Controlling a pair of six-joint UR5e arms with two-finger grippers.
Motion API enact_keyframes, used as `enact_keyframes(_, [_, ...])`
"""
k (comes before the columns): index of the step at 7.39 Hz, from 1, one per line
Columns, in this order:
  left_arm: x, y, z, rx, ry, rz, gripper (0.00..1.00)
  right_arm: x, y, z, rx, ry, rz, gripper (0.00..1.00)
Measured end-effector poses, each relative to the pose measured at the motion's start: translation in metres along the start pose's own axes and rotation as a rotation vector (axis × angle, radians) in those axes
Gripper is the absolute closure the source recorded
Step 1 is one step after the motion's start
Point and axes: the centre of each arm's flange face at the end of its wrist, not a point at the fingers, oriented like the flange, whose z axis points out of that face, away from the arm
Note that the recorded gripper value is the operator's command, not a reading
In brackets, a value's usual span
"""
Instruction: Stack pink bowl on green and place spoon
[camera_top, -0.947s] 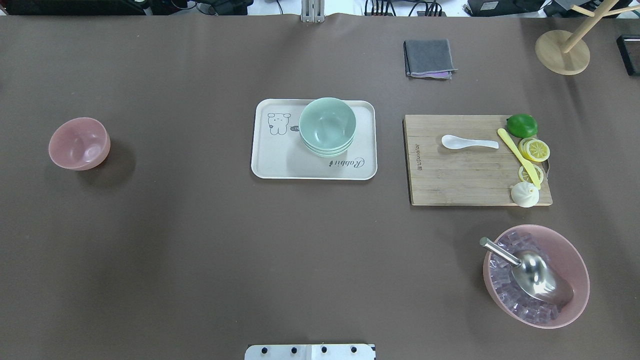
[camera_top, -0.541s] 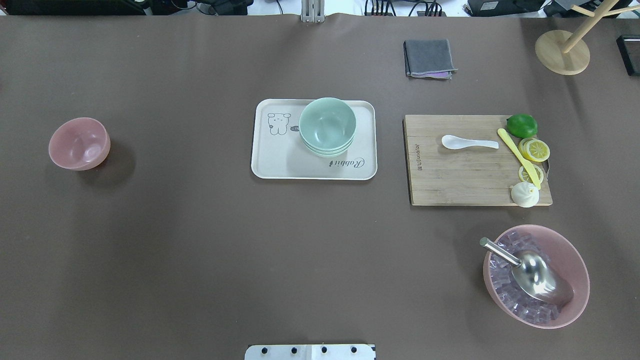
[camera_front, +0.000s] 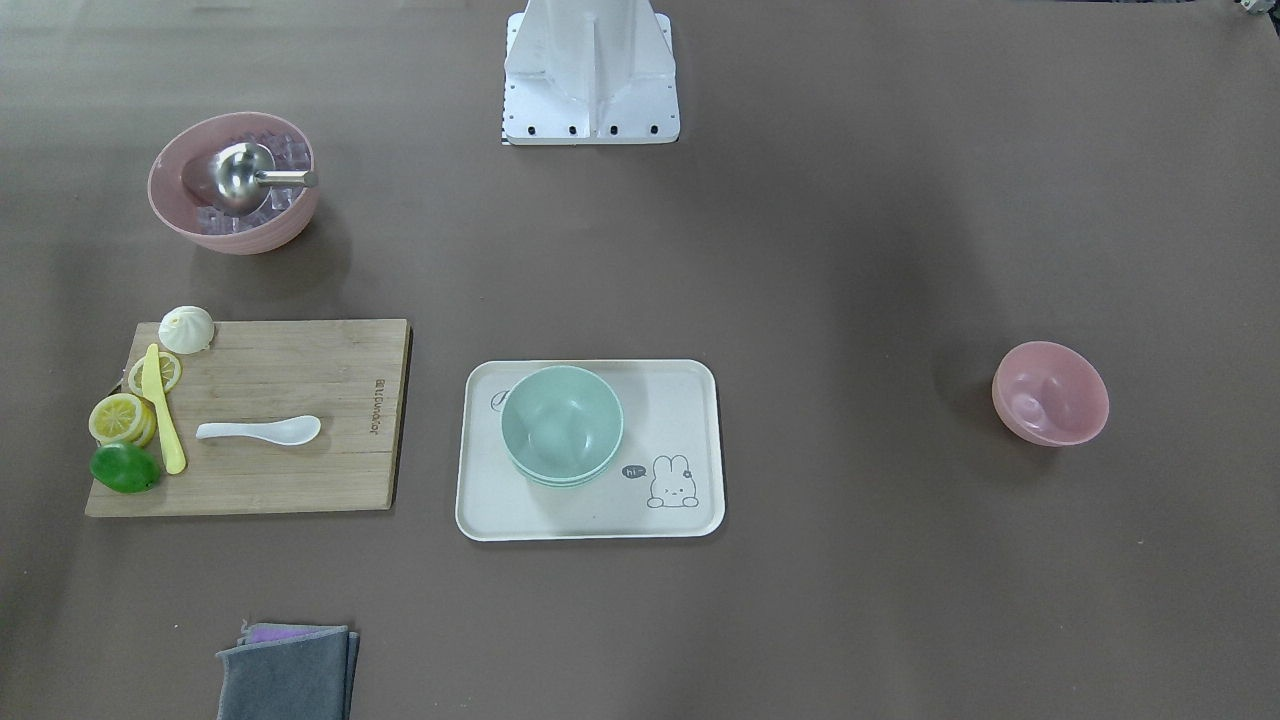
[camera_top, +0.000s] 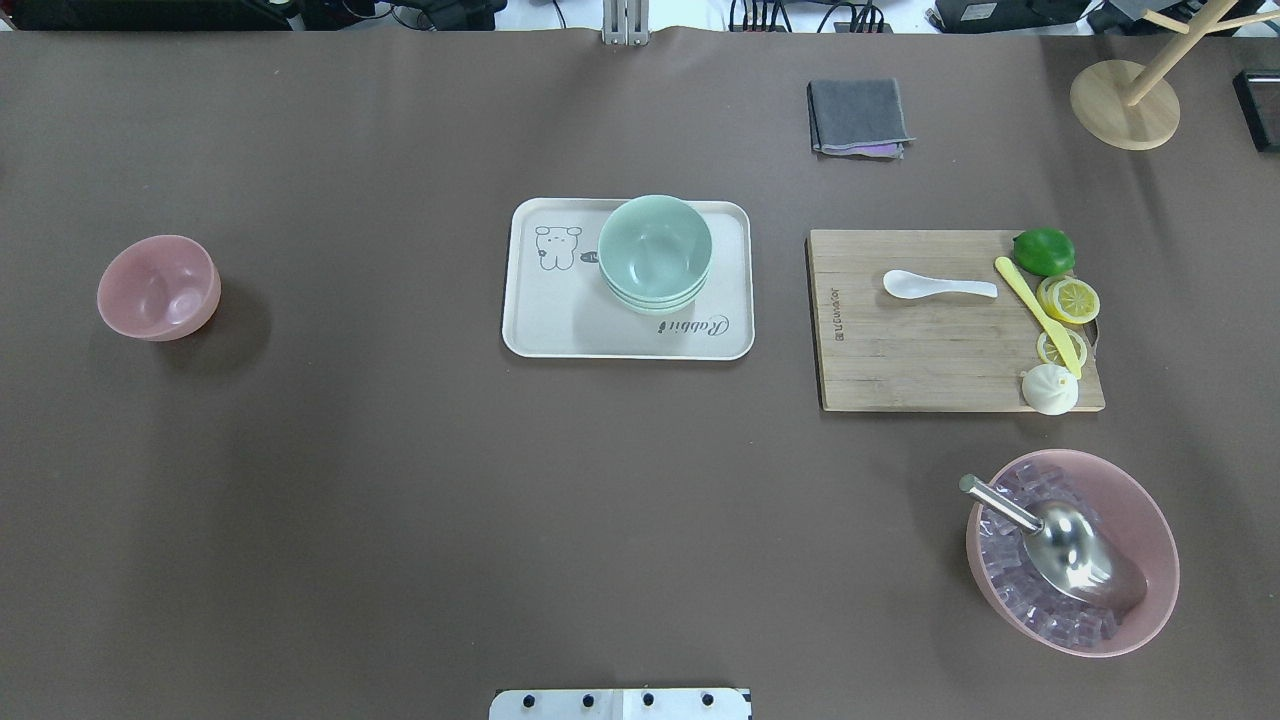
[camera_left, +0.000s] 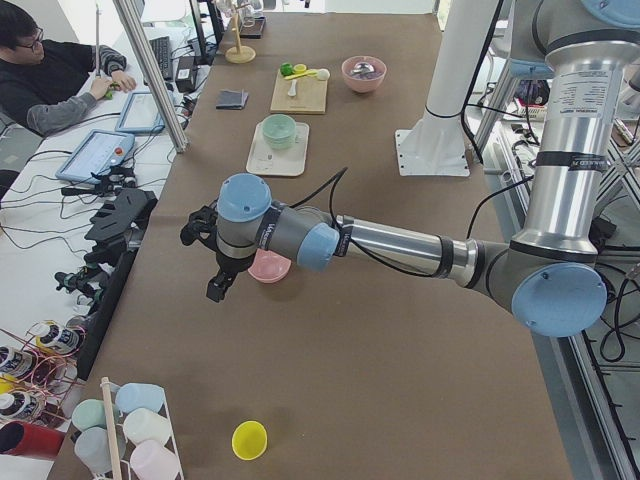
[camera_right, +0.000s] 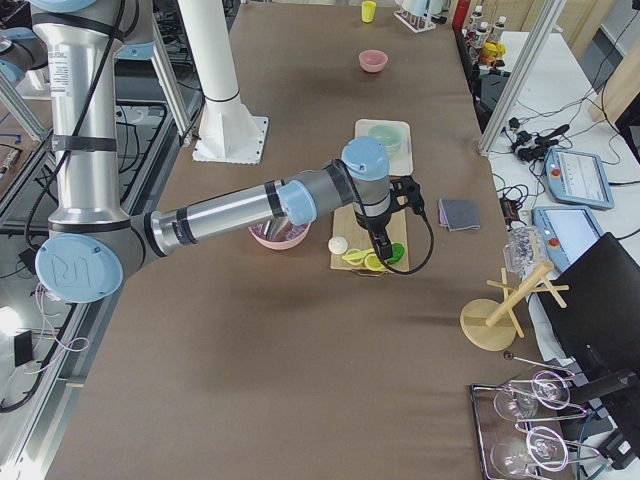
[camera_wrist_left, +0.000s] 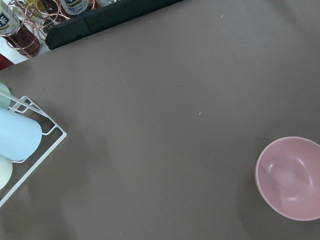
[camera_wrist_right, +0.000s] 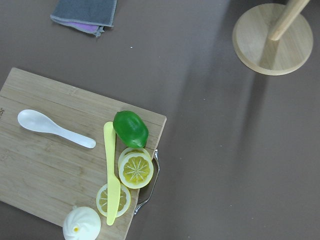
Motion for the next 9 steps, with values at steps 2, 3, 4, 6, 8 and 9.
enact_keyframes(2, [0.012, -0.005, 0.063, -0.082, 0.040, -0.040, 0.01, -0.024, -0.006, 0.029, -0.043, -0.001, 0.010, 0.00])
enact_keyframes(3, [0.019, -0.007, 0.096, -0.104, 0.058, -0.066, 0.01, -0.036, -0.006, 0.042, -0.064, 0.004, 0.021, 0.00])
enact_keyframes(4, [0.031, -0.007, 0.128, -0.106, 0.077, -0.094, 0.01, -0.044, -0.006, 0.053, -0.082, 0.006, 0.029, 0.00])
enact_keyframes(6, [0.071, -0.015, 0.178, -0.120, 0.120, -0.131, 0.02, -0.057, -0.005, 0.066, -0.100, 0.012, 0.040, 0.00])
enact_keyframes(8, [0.103, -0.024, 0.205, -0.143, 0.128, -0.126, 0.26, -0.063, -0.005, 0.070, -0.095, 0.011, 0.037, 0.00])
enact_keyframes(9, [0.110, -0.025, 0.213, -0.151, 0.125, -0.122, 0.49, -0.064, -0.005, 0.071, -0.094, 0.010, 0.036, 0.00])
